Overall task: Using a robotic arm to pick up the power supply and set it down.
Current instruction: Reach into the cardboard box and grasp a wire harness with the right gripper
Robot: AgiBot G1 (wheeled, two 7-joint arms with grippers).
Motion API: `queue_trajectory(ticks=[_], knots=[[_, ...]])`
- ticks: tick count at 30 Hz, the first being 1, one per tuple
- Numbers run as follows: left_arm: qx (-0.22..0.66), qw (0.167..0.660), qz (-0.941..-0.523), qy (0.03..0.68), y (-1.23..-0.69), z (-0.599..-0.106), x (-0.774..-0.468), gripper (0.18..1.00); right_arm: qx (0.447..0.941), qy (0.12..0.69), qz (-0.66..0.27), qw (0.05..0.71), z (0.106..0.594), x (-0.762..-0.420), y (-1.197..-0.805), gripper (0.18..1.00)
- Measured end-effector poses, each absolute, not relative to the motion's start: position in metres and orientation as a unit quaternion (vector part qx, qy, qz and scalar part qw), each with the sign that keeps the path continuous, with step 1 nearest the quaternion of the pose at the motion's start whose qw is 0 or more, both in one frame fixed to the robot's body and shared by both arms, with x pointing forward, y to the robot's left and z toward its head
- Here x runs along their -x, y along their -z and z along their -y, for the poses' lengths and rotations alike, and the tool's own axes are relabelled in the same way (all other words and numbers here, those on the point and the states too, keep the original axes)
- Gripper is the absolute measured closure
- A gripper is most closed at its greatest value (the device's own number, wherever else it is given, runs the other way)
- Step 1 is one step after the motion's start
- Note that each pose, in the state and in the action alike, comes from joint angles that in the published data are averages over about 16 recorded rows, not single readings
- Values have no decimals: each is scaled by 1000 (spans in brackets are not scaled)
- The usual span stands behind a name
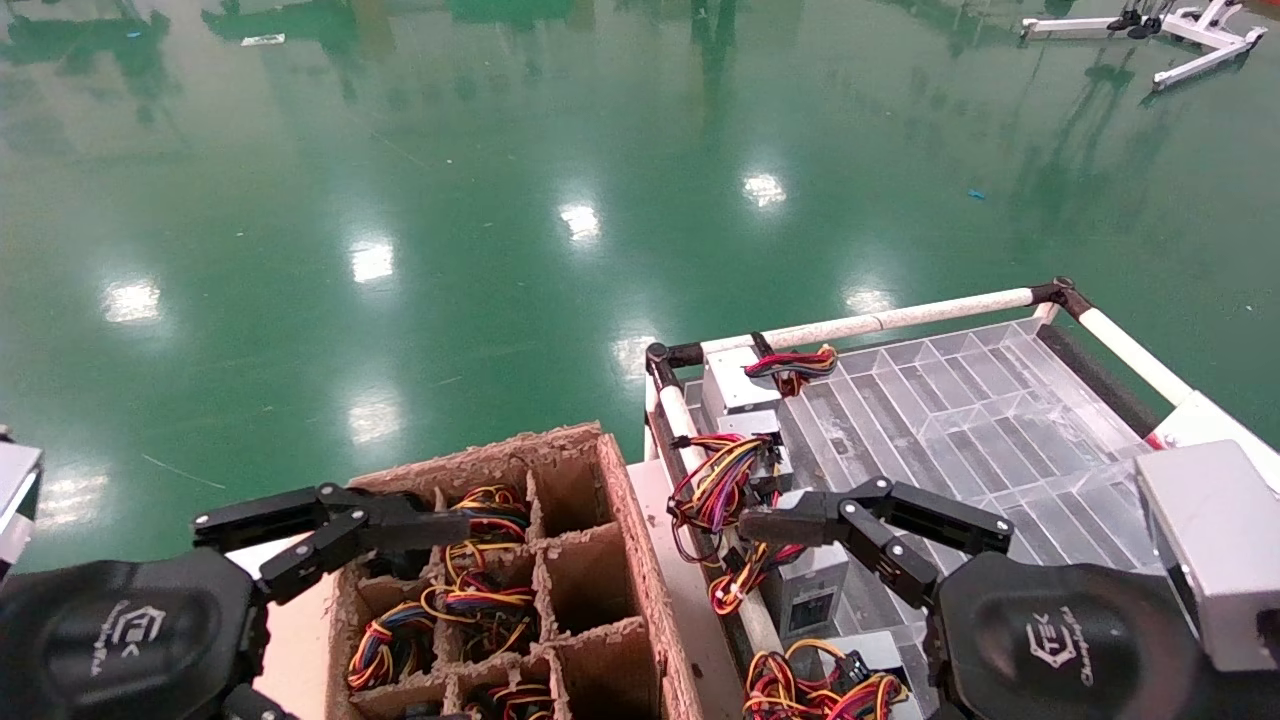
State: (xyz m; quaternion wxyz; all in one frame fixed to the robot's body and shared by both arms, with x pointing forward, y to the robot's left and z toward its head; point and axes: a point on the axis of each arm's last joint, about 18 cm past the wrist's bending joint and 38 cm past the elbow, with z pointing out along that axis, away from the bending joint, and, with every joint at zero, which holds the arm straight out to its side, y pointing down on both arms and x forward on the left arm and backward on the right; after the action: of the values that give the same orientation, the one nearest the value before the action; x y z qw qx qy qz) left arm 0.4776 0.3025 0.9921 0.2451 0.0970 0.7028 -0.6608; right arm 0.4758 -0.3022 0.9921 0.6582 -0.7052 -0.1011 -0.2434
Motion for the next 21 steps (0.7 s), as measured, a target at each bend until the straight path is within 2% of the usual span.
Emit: queue_trajectory(ticks=[11, 21], knots=[[-97, 245, -703, 661, -992, -303, -478, 472, 714, 256, 93, 645, 298, -489, -991, 178], [-97, 245, -703, 661, -992, -303, -478, 719, 746, 311, 79, 583, 273, -550, -994, 178]])
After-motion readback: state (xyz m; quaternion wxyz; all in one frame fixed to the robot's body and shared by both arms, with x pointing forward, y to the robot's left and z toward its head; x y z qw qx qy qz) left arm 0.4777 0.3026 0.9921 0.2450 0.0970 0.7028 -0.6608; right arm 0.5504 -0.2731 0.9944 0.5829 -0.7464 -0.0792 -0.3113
